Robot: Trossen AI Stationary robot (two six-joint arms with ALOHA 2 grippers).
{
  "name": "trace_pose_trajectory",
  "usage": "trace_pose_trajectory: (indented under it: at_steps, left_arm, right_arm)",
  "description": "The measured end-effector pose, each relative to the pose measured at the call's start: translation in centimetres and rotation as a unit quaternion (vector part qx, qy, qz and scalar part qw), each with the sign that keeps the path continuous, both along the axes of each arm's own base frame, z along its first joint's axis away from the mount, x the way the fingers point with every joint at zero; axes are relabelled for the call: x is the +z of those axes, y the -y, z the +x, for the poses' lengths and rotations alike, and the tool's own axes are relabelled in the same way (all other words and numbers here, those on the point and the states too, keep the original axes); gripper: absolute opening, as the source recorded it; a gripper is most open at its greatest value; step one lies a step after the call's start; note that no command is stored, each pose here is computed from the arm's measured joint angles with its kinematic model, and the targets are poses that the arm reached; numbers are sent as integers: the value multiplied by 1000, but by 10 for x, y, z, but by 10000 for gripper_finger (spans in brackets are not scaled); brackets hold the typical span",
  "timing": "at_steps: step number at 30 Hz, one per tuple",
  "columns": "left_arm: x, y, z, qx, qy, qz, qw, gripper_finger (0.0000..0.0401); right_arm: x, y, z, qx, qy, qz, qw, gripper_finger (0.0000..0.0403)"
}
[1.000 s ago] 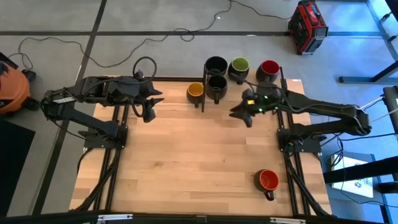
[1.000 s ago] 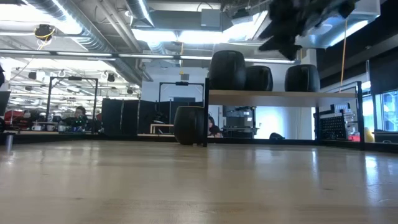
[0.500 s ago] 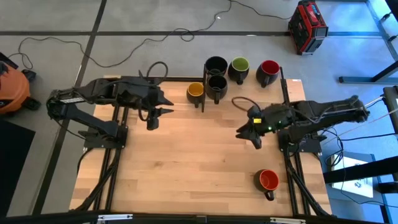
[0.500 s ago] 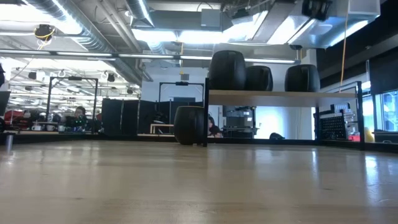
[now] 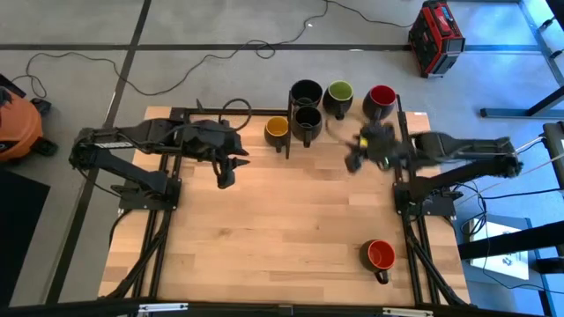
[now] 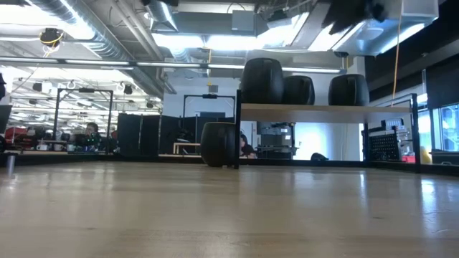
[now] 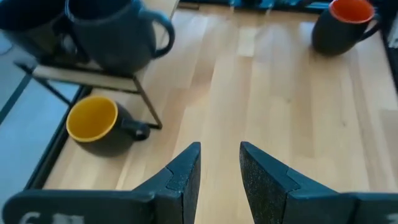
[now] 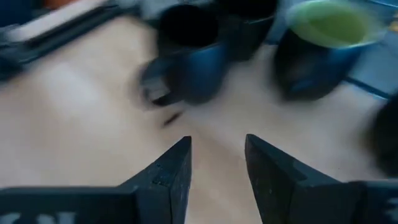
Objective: Place coffee mugs
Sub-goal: Put the black orange mug on the shelf
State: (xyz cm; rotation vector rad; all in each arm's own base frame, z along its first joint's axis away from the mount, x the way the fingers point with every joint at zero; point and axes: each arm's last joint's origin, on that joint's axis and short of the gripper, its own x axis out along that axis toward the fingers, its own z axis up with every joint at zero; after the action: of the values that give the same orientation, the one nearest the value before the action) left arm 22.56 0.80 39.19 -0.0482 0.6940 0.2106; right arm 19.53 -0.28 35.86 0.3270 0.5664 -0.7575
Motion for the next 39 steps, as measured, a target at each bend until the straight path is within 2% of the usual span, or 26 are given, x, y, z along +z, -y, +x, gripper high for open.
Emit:
trace_pose_trajectory:
  at_steps: [3,7,11,14,16,19,26,39]
  left_arm:
    - [-4,0,1,11,-5,-5,1000,105]
    - [-4,-1,1,23,-1,5,1000,105]
    - [-2,-2,1,38,6,18,999,105]
    - [-1,-2,1,38,8,21,999,105]
    - [-1,-2,1,38,7,21,999,105]
    - [-1,-2,1,38,8,22,999,105]
    - [-1,-2,1,37,8,22,999,105]
    - [0,-2,1,38,10,23,999,105]
  right_arm:
    - [0,34,-3,-57,-18,-11,998,135]
    - [-1,75,-4,-85,-18,21,996,122]
    - [-6,107,-4,-91,-1,59,994,70]
    - [-15,122,1,-93,-18,76,993,17]
    - [-19,125,4,-94,-28,79,992,7]
    - [-21,126,6,-97,-33,79,992,19]
    - [-22,127,3,-131,-57,51,988,3]
    - [-38,137,22,-105,-83,64,989,1]
